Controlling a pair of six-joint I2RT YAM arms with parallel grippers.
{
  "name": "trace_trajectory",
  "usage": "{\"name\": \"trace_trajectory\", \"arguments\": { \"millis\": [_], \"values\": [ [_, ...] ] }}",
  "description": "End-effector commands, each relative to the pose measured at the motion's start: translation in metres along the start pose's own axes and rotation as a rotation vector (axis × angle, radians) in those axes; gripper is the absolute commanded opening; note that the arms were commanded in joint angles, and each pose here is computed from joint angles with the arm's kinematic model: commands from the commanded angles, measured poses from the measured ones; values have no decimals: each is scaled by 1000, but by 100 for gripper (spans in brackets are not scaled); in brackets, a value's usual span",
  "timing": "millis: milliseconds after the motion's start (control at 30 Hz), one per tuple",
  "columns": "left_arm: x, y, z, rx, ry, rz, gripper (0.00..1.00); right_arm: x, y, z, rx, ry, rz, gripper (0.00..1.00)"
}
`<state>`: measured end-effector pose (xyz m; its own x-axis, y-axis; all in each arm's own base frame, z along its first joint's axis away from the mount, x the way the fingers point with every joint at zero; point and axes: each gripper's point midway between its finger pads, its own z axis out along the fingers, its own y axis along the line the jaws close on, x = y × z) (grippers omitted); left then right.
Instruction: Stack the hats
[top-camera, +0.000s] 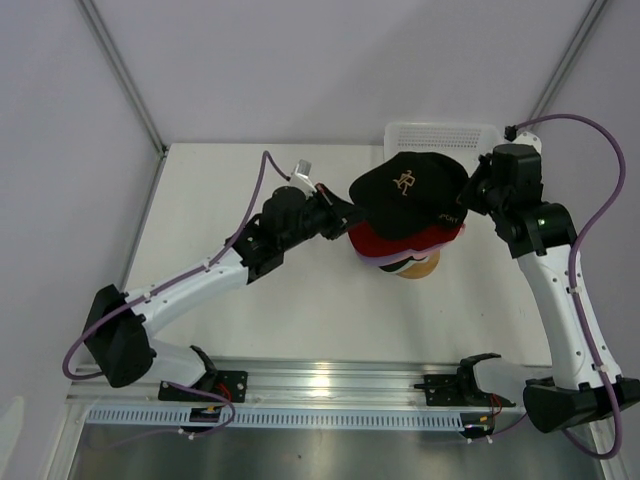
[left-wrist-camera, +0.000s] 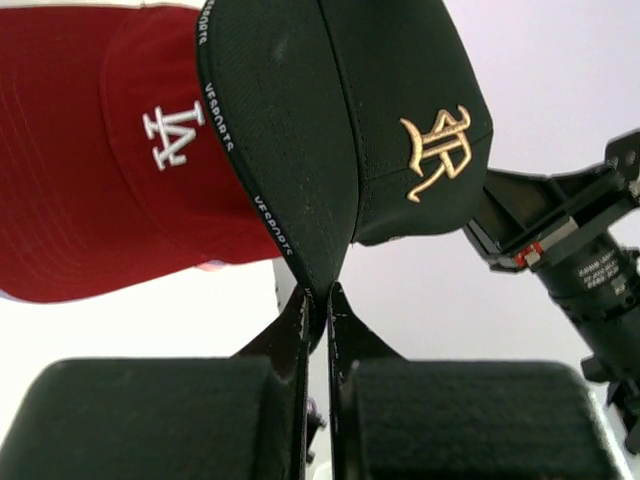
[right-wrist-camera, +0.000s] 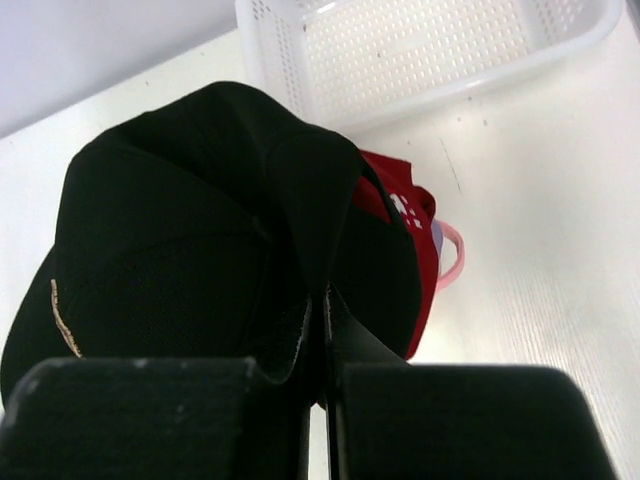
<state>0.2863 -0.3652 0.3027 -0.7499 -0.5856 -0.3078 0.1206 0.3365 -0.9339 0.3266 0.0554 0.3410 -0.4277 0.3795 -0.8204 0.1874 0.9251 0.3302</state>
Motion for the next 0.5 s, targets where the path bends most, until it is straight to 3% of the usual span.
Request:
{"name": "trace_trajectory", "arguments": {
  "millis": [0, 100, 133, 233, 333, 467],
  "values": [
    [6, 24, 3, -52, 79, 58, 1, 9, -6, -13, 7, 20, -2, 0],
    [22, 60, 14, -164, 174, 87, 1, 15, -11, -13, -2, 18, -46, 36],
    [26, 74, 15, -185, 195, 87, 1, 17, -11, -11, -4, 21, -58, 59],
    [29, 93, 16, -173, 217, 81, 1, -5, -11, -13, -16, -9, -64, 87],
    [23, 99, 12, -161, 231, 114, 1, -44, -16, -14, 0, -61, -15, 94],
    [15, 95, 15, -141, 311, 225, 1, -75, -23, -5, 50, -102, -17, 97]
  ]
}}
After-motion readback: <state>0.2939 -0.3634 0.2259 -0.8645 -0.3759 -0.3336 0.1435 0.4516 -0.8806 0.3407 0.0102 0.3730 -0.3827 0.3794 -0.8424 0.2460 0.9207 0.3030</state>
